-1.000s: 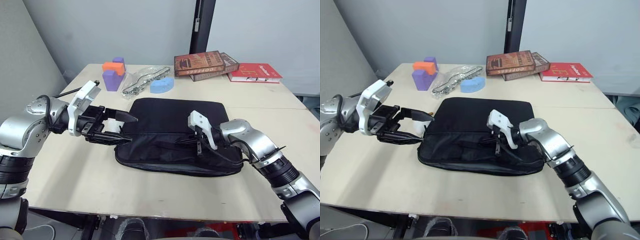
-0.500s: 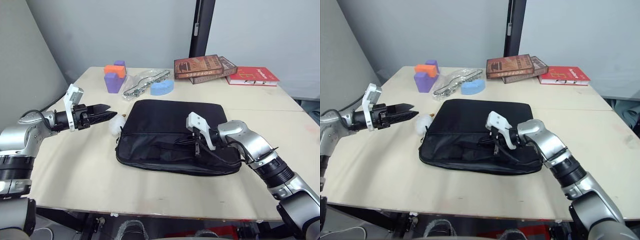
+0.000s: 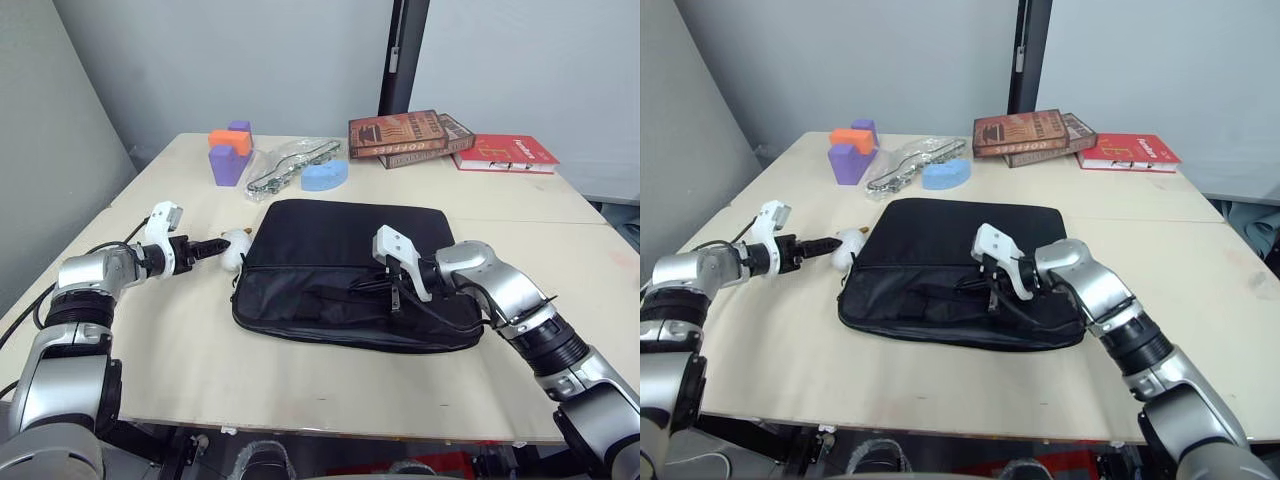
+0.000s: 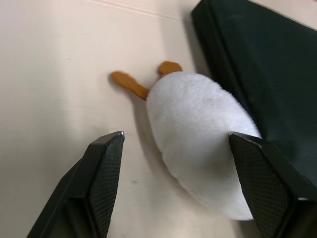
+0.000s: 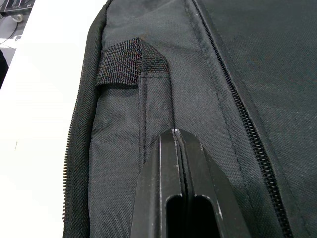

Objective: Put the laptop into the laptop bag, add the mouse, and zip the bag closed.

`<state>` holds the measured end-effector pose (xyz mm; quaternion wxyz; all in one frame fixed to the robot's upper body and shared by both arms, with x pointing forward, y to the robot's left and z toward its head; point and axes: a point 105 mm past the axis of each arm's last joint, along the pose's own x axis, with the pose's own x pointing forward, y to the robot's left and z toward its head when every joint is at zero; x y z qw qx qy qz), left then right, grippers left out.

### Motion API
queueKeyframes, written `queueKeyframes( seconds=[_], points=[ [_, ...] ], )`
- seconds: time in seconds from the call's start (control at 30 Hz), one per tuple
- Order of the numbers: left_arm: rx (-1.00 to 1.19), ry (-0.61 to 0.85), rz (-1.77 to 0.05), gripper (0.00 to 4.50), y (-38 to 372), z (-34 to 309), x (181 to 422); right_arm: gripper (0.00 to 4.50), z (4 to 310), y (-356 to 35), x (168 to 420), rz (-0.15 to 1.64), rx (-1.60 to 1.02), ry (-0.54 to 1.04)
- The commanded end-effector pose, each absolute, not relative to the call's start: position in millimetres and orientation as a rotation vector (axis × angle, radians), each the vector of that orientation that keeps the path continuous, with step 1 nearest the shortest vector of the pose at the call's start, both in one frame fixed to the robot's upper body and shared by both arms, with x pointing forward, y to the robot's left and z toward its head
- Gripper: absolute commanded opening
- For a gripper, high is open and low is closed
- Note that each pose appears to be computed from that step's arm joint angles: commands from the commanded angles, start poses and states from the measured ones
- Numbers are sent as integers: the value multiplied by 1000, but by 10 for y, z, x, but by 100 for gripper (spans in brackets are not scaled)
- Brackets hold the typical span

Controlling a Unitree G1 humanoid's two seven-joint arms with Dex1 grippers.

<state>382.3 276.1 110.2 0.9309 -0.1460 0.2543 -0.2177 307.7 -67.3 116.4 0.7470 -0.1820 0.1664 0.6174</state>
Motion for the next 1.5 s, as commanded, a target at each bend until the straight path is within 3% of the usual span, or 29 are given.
queueKeyframes(
  seconds=[0.03, 0.27, 0.43, 0.57, 0.63, 1.03, 1.23, 1.5],
  points=[
    [-272, 508, -489, 352, 2664, 1138, 3901, 4, 941, -766, 3053, 1308, -404, 464],
    [-257, 583, -548, 352, 2490, 930, 3879, 4, 942, -743, 3030, 1299, -389, 457],
    [-247, 589, -579, 199, 2424, 909, 3868, 0, 946, -731, 3030, 1293, -380, 454],
    [-253, 559, -617, 54, 2386, 1033, 3856, 0, 935, -731, 3028, 1290, -376, 458],
    [-261, 535, -640, 4, 2376, 1139, 3832, 0, 930, -731, 3021, 1292, -375, 459],
    [-192, 518, -809, 4, 2497, 1442, 3185, 0, 888, -727, 3008, 1310, -377, 475],
    [-179, 588, -850, 4, 2621, 1387, 2781, 0, 880, -714, 2993, 1319, -366, 480],
    [-124, 702, -862, 4, 2716, 1201, 2441, 0, 879, -707, 2982, 1328, -361, 483]
  ],
)
